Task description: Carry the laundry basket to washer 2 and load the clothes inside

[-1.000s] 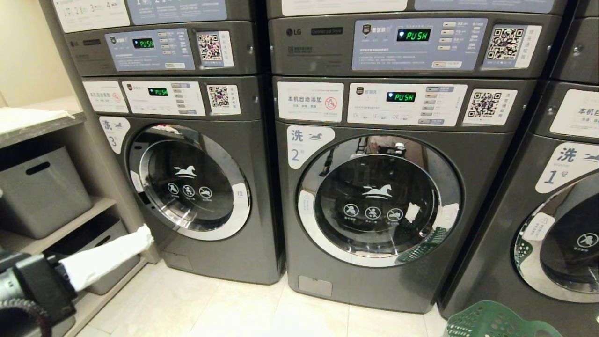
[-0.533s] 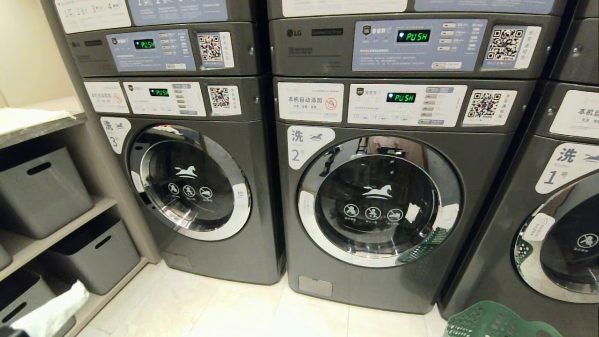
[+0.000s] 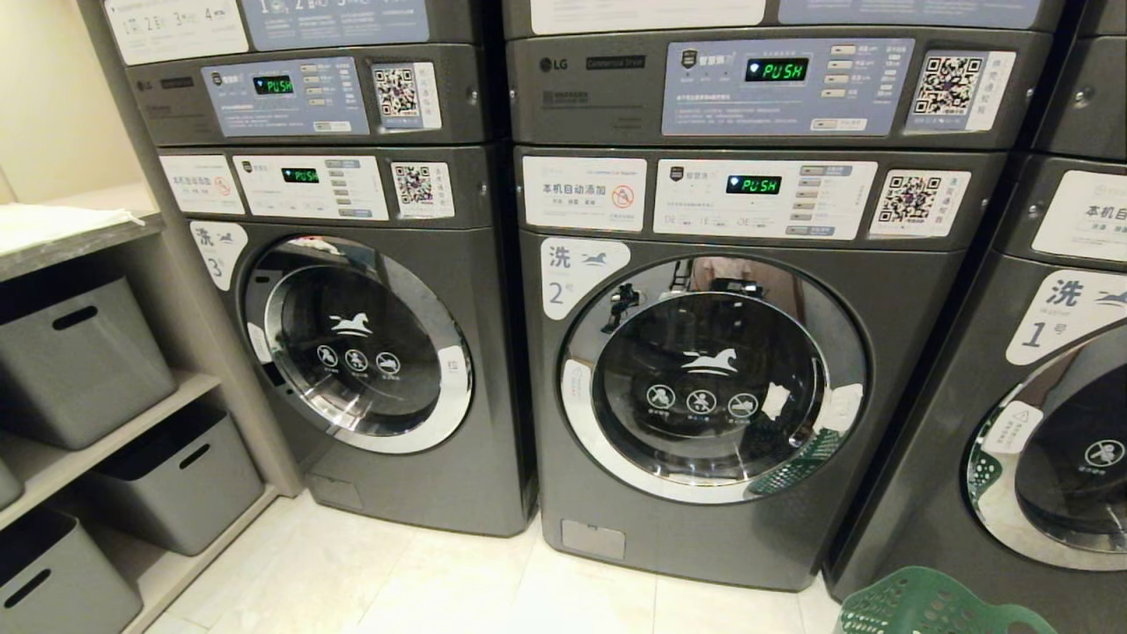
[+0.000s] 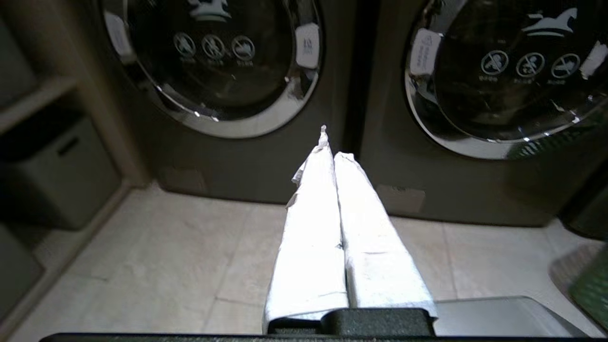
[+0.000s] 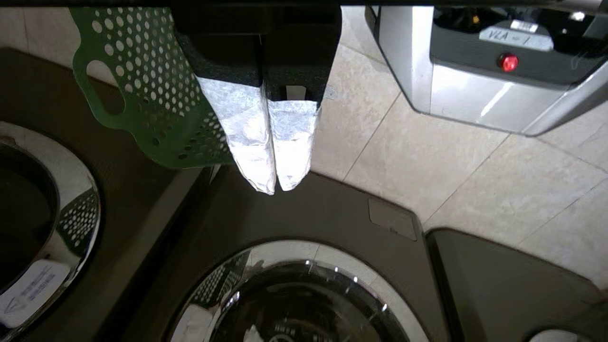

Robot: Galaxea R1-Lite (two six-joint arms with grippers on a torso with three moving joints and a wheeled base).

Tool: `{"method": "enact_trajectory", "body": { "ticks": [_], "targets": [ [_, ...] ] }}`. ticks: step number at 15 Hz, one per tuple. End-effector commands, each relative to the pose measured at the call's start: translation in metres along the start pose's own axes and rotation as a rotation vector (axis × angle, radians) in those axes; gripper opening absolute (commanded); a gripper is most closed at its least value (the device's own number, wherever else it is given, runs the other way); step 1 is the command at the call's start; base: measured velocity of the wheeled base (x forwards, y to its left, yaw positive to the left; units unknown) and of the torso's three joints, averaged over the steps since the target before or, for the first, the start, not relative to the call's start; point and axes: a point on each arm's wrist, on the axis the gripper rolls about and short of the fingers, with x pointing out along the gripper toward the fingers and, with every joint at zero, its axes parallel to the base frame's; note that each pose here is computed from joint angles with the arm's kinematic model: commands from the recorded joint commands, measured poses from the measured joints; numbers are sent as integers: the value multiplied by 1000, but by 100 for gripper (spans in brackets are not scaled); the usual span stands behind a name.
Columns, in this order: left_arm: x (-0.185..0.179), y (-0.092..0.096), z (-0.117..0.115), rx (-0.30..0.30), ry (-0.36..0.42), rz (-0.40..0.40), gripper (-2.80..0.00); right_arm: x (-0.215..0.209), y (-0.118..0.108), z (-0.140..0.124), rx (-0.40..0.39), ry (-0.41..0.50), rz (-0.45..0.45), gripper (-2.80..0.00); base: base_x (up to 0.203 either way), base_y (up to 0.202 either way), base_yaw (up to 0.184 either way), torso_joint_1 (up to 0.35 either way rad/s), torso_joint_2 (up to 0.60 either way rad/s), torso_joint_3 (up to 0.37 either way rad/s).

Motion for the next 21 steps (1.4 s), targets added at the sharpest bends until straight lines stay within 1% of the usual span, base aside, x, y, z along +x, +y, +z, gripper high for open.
{"method": "enact_trajectory", "body": {
  "ticks": [1,2,3,4,5,6,7,9,10,11,12,13,14,15,16,18,19,21],
  "targets": [
    [-7,0,-6,64,-116,23,-280,-2,-1,11,-4,-44,-6,-280,0,0,0,0,0,0],
    [-7,0,-9,71,-75,27,-280,-6,-3,23,-6,-85,-14,-280,0,0,0,0,0,0],
    [-7,0,-14,87,-21,34,-280,-12,-5,43,-7,-129,-25,-280,0,0,0,0,0,0],
    [-7,0,-13,113,-30,40,-280,-19,-8,67,-7,-172,-36,-280,0,0,0,0,0,0],
    [-7,0,-13,94,-36,41,-280,-24,-11,94,-7,-204,-42,-280,0,0,0,0,0,0],
    [-7,1,-13,74,-37,44,-280,-20,-14,121,-5,-199,-41,-280,0,0,0,0,0,0],
    [-7,1,-13,55,-38,48,-280,-8,-19,153,-2,-183,-37,-280,0,0,0,0,0,0],
    [-7,1,-13,29,-38,63,-280,40,-26,215,2,-143,-10,-280,0,0,0,0,0,0],
    [-7,1,-13,25,-39,63,-280,73,-29,238,3,-133,15,-280,0,0,0,0,0,0],
    [-7,1,-13,25,-39,63,-280,104,-29,255,3,-144,41,-280,0,0,0,0,0,0],
    [-7,1,-13,25,-39,63,-280,129,-28,266,4,-173,65,-280,0,0,0,0,0,0],
    [-7,1,-13,25,-39,63,-280,154,-26,275,17,-227,88,-280,0,0,0,0,0,0],
    [-7,1,-13,25,-39,63,-280,173,-25,287,45,-299,101,-280,0,0,0,0,0,0],
    [-7,1,-13,25,-39,64,-280,183,-25,301,105,-371,111,-280,0,0,0,0,0,0],
    [-7,1,-13,25,-38,64,-280,185,-25,307,213,-396,126,-280,0,0,0,0,0,0],
    [-7,1,-13,25,-39,63,-280,190,-30,302,354,-351,132,-280,0,0,0,0,0,0],
    [-7,1,-13,25,-37,63,-280,195,-32,299,389,-328,152,-280,0,0,0,0,0,0],
    [-7,1,-13,25,-39,63,-280,206,-39,292,378,-289,208,-280,0,0,0,0,0,0]
  ]
}}
